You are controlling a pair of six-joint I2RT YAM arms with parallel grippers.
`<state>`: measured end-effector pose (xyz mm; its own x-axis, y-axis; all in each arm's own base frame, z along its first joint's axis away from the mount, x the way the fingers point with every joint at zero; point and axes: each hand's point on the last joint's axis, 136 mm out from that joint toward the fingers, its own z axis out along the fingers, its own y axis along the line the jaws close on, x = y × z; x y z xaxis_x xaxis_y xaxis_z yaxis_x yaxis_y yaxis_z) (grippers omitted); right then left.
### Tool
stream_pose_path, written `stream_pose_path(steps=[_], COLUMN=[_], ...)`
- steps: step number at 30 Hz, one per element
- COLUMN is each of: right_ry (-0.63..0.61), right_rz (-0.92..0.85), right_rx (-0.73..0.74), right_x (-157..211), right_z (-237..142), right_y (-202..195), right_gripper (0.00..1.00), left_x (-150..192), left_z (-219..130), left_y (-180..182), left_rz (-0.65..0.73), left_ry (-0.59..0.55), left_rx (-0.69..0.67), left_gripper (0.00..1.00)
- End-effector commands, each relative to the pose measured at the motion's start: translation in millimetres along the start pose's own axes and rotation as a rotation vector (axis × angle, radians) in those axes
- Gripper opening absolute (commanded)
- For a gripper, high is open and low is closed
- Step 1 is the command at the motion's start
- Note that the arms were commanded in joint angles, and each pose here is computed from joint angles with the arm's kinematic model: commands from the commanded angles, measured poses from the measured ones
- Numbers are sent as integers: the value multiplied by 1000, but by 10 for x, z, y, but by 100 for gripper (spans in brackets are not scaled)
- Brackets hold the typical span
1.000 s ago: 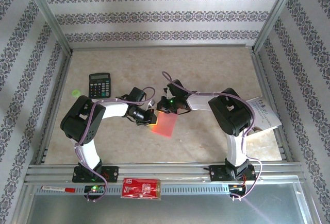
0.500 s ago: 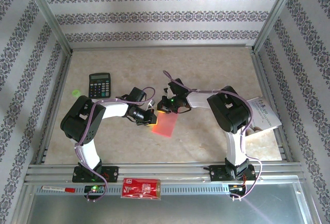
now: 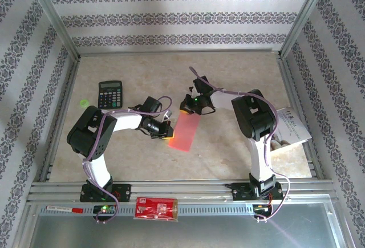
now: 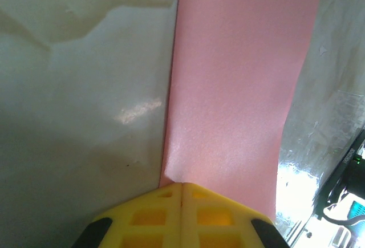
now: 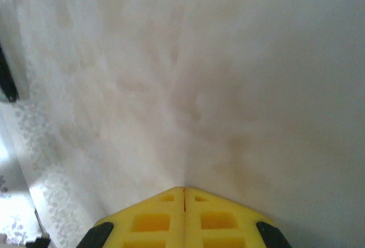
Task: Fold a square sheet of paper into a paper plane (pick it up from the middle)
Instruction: First fold in half a square sheet of paper at the center of the table.
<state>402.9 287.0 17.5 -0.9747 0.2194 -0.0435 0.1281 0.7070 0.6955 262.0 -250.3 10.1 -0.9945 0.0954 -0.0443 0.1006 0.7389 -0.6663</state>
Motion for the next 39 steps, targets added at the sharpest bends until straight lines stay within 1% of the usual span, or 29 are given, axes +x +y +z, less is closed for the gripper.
stream_pose_path(steps=[1, 3, 6, 10, 13, 16, 20, 28, 32, 35, 39], right_ry=[-148, -156, -154, -114, -68, -36, -11, 0, 14, 23, 41], right_rz=[52, 17, -45, -93, -99, -100, -70, -55, -50, -49, -42], right_rx=[112, 71, -5, -42, -62, -55, -51, 2, 34, 62, 81], right_x=[-502, -538, -439, -79, 213, 422, 554, 611, 641, 665, 715], right_z=[-139, -226, -340, -370, -289, -186, -34, 96, 147, 174, 199], right_y=[-389, -236, 33, 244, 312, 315, 236, -25, -185, -322, -440], right_gripper=[0, 0, 0, 0, 0, 0, 0, 0, 0, 0, 0], left_x=[785, 768, 753, 726, 712, 701, 694, 677, 565, 365, 18], left_z=[75, 73, 69, 69, 73, 69, 67, 45, 1, -105, -344], left_y=[825, 815, 799, 782, 769, 762, 751, 729, 575, 288, -199], left_rz=[-178, -178, -179, -179, -181, -177, -173, -166, -150, -116, -53], left_ry=[224, 218, 214, 208, 203, 199, 199, 197, 170, 119, 16], left_rx=[-325, -323, -321, -318, -314, -314, -312, -314, -275, -204, -93], left_gripper=[0, 0, 0, 0, 0, 0, 0, 0, 1, 9, 27])
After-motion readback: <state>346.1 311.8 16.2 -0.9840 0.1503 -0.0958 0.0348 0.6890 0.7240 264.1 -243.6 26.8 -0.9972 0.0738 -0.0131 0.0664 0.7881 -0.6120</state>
